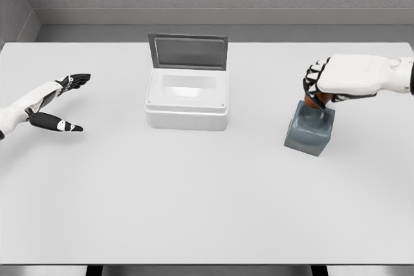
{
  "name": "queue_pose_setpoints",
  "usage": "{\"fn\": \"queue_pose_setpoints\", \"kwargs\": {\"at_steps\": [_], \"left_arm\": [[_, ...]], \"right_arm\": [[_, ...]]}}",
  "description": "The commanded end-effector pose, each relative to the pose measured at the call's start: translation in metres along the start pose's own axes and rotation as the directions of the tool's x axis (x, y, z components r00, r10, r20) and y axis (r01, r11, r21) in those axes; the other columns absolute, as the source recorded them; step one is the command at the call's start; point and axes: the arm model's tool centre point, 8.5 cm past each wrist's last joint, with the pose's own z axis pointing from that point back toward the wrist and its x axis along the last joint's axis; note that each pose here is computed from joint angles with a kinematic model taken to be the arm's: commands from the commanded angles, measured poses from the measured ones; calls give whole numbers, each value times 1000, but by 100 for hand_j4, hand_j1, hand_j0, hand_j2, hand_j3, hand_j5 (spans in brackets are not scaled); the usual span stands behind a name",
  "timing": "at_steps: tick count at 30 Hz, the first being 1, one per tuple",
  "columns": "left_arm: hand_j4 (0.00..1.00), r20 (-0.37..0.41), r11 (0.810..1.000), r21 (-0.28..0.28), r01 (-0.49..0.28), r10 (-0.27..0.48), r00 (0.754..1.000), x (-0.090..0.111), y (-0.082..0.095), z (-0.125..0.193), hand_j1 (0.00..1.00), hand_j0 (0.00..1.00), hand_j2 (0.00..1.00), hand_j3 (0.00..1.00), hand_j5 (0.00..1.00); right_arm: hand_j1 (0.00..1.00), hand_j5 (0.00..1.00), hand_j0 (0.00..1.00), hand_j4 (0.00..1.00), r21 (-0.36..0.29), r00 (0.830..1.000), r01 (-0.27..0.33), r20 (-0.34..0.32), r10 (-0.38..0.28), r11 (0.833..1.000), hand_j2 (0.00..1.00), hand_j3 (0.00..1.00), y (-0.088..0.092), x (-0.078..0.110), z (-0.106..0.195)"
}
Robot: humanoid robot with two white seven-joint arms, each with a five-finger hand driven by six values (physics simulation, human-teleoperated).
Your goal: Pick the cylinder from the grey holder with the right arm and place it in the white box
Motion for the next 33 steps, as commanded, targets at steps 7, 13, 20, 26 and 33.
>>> {"fn": "queue_pose_setpoints", "kwargs": {"at_steps": [7, 13, 20, 26, 33], "left_arm": [[100, 3, 1000, 4, -5, 5, 1000, 1, 0, 0, 100, 100, 100, 100, 100], [100, 3, 1000, 2, -5, 5, 1000, 1, 0, -1, 100, 100, 100, 100, 100], [100, 7, 1000, -2, -6, 6, 1000, 1, -2, -3, 100, 100, 100, 100, 100], [100, 8, 1000, -4, -7, 7, 1000, 1, -3, -3, 100, 100, 100, 100, 100], [100, 12, 1000, -7, -10, 10, 1000, 2, -5, -6, 100, 100, 100, 100, 100]], "right_arm": [[19, 19, 19, 19, -119, 999, 2, 33, 2, 993, 19, 19, -33, -1, -26], [19, 19, 19, 19, -189, 997, 21, 72, -8, 982, 19, 19, -57, -1, -58], [19, 19, 19, 19, -231, 991, 10, 134, 22, 973, 19, 19, -77, 16, -83], [19, 19, 19, 19, -228, 982, -21, 176, 63, 973, 19, 19, -87, 33, -105], [19, 19, 19, 19, -214, 982, -18, 181, 58, 977, 19, 19, -88, 34, -122]]}}
